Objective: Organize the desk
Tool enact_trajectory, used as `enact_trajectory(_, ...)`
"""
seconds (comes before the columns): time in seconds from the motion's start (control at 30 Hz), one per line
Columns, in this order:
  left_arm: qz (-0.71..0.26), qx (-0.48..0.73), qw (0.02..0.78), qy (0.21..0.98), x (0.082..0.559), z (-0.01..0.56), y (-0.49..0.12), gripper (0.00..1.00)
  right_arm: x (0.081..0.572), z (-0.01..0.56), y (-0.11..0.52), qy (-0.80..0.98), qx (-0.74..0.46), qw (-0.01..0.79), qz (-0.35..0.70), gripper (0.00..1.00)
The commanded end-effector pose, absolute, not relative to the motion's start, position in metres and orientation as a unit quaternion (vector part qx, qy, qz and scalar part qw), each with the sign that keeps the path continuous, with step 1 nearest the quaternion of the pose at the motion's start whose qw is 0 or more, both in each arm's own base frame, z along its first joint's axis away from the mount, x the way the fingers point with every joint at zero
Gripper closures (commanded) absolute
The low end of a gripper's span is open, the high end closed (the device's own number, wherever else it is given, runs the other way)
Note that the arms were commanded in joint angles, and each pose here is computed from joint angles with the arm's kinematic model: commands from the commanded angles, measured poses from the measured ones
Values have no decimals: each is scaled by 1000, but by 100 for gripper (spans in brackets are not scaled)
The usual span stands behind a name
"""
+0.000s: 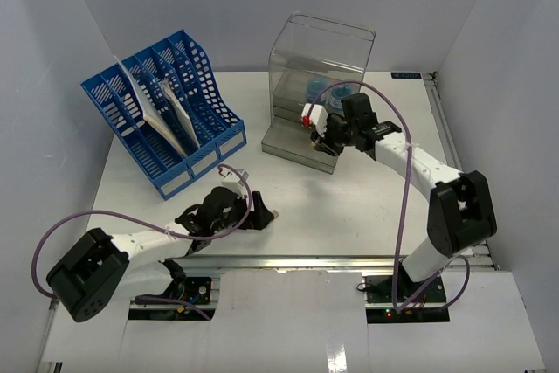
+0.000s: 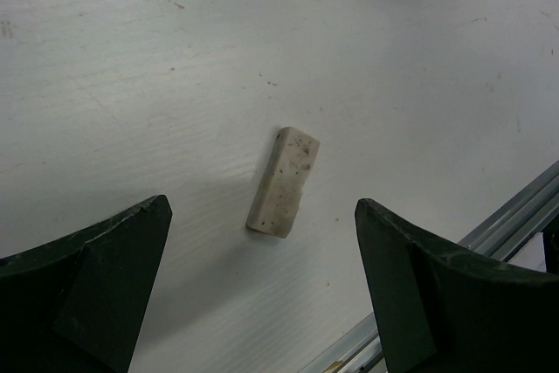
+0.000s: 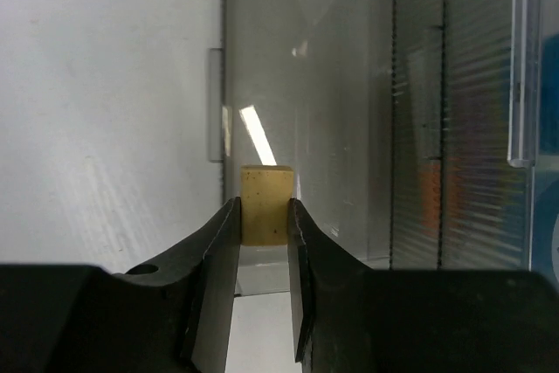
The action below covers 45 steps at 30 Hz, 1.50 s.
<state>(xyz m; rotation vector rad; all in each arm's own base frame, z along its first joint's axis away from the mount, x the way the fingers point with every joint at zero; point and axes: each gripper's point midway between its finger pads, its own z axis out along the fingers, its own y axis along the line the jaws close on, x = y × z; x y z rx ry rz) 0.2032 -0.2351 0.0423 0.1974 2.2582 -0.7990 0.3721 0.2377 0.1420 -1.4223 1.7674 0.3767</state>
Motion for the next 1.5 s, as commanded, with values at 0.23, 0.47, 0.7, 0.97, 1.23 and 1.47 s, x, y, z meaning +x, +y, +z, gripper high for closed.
enact_trajectory(0.23,-174,153,291,928,189,-1,-241,19,373,166,233,720,-522,435,140,23)
enact_trajectory(0.47,-67,171,235,955,184,-28,-242,58,325,210,218,683,-519,487,165,19)
enact_trajectory(0.7,-19,185,223,957,180,-30,-250,76,302,229,194,675,-494,519,174,16)
enact_trajectory(0.97,-164,147,307,926,212,41,-305,84,288,247,164,660,-458,574,159,8)
enact_trajectory(1.23,-337,73,345,873,272,111,-330,84,280,242,155,663,-445,578,172,8)
enact_trajectory(1.47,-396,54,365,841,338,148,-347,71,276,241,149,665,-432,580,183,8)
